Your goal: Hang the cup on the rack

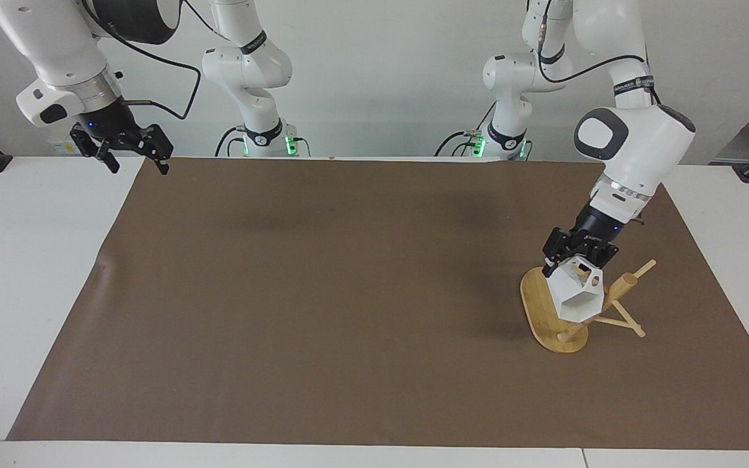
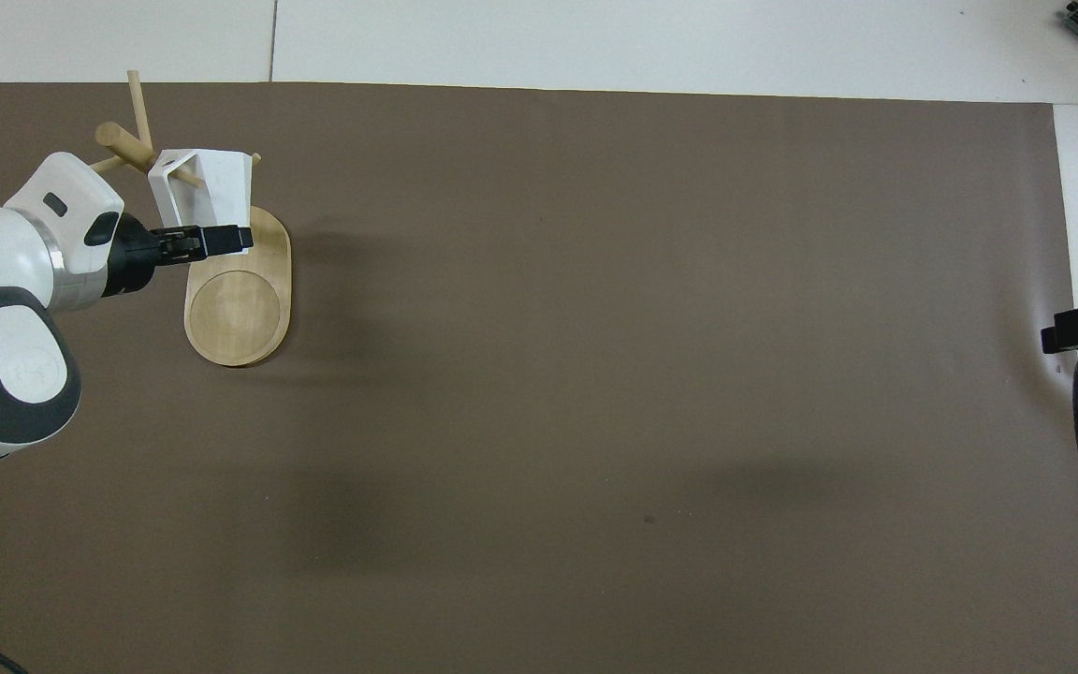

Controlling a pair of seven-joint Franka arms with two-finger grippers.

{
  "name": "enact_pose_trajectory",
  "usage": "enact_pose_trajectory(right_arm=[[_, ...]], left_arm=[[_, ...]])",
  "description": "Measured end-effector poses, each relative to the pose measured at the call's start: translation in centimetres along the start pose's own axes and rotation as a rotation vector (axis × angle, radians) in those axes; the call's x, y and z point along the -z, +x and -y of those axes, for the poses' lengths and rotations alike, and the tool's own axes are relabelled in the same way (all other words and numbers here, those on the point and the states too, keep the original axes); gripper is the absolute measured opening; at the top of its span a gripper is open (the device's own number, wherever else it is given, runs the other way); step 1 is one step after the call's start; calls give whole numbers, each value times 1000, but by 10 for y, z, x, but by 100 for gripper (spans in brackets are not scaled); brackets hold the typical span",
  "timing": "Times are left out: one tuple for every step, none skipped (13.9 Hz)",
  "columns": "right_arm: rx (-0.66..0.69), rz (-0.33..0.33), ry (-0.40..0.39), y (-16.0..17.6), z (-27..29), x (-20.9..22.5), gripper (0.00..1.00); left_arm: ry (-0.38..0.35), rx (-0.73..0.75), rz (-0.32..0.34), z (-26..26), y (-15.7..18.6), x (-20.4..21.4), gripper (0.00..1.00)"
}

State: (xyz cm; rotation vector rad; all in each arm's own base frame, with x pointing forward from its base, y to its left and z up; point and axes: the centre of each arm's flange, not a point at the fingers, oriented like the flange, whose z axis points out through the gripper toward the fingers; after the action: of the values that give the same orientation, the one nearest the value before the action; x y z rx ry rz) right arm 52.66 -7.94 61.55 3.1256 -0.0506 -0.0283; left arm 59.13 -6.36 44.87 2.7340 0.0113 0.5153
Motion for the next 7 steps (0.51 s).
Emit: enact_pose_trajectory(right_arm=[[0, 0, 0, 0, 0, 0, 100], [1, 0, 0, 0, 1, 0, 100], [2, 0, 2, 0, 1, 0, 100], [3, -1, 7, 0, 2, 0, 100], [3, -1, 13, 0, 3, 0, 100], [3, -1, 17, 0, 3, 0, 100], [3, -2, 18, 0, 4, 0, 100]], left_arm=[[0, 7, 0, -1, 0, 0, 70], [-1, 18, -1, -1, 0, 0, 70], [-1, 23, -1, -1, 0, 0, 70], [-1, 25, 0, -2, 0, 0, 70], [-2, 26, 0, -2, 0, 0, 70], [-2, 27, 0, -2, 0, 0, 70], [-2, 27, 0, -2, 0, 0, 70]])
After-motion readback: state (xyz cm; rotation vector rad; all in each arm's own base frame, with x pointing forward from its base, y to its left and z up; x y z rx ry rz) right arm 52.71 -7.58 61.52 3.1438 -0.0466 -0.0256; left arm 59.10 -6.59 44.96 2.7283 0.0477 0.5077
